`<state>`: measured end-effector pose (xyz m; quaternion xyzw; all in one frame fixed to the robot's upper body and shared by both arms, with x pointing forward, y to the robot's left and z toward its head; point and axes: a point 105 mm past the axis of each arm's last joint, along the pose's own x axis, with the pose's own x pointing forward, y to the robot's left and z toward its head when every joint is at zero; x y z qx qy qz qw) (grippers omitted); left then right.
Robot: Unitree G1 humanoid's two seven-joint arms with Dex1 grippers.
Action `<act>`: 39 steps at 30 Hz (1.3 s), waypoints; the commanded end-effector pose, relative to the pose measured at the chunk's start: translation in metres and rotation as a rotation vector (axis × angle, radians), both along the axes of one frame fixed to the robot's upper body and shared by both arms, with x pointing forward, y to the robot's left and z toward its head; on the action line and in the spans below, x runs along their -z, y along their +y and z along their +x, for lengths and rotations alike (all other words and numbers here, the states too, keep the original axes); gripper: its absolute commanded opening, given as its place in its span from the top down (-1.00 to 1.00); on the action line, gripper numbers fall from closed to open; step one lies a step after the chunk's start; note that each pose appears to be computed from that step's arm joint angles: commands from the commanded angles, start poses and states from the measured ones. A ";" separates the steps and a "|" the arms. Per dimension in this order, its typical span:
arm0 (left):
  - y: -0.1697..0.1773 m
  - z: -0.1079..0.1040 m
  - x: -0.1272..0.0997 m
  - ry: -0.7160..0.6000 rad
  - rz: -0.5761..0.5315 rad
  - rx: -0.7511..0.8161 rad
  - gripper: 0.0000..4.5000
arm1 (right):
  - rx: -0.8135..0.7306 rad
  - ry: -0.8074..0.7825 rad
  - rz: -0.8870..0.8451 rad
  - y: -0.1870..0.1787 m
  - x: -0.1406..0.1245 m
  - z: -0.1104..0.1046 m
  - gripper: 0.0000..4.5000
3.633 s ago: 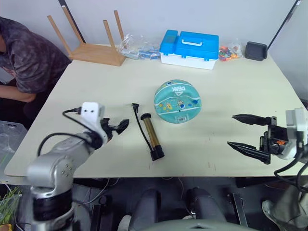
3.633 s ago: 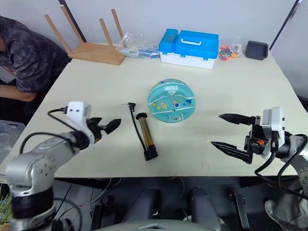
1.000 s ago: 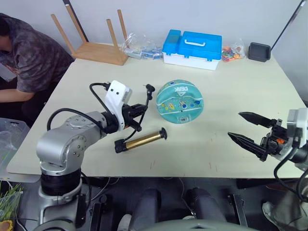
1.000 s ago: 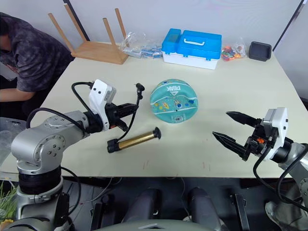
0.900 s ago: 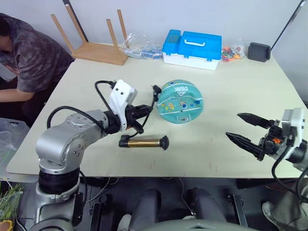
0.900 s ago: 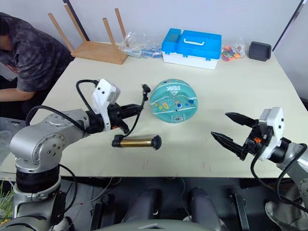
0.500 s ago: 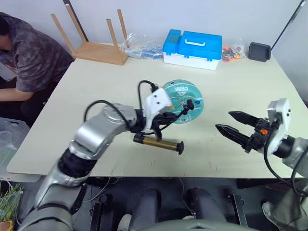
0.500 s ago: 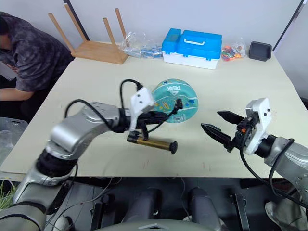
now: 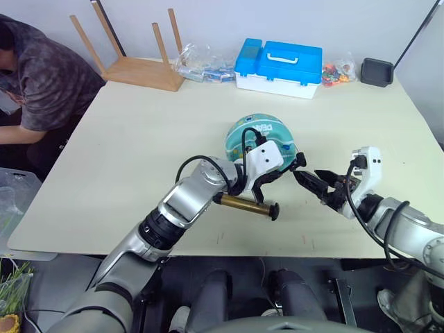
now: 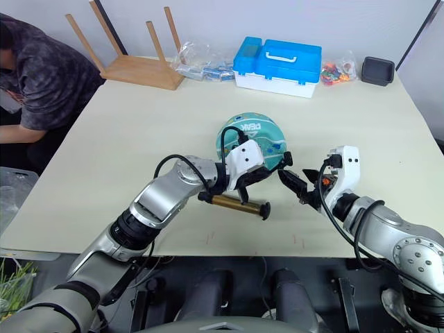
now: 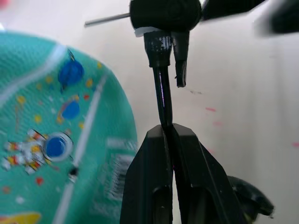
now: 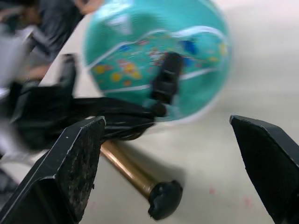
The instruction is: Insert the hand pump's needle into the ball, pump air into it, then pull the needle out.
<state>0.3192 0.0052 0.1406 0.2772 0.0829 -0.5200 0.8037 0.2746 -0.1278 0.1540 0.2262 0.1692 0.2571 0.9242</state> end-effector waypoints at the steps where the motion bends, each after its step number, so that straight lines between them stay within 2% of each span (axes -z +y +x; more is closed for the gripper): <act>1: -0.007 -0.004 -0.010 -0.055 -0.021 0.045 0.98 | 0.000 -0.039 0.061 0.007 -0.016 0.002 -1.00; 8: -0.004 -0.006 -0.011 -0.080 -0.021 0.067 0.98 | 0.021 -0.046 0.130 0.013 -0.022 0.006 -1.00; 9: -0.003 -0.006 -0.011 -0.083 -0.019 0.071 1.00 | 0.015 -0.051 0.132 0.014 -0.023 0.006 -0.76; 11: -0.002 -0.007 -0.011 -0.086 -0.016 0.075 1.00 | 0.010 -0.056 0.132 0.015 -0.024 0.005 -0.44; 36: -0.003 -0.007 -0.010 -0.104 -0.014 0.073 1.00 | 0.061 -0.050 0.136 0.014 -0.022 0.010 -0.44; 37: -0.003 -0.007 -0.010 -0.105 -0.015 0.072 1.00 | 0.064 -0.050 0.132 0.014 -0.021 0.010 -0.18; 39: -0.003 -0.007 -0.010 -0.106 -0.017 0.072 1.00 | 0.067 -0.051 0.130 0.013 -0.021 0.010 0.16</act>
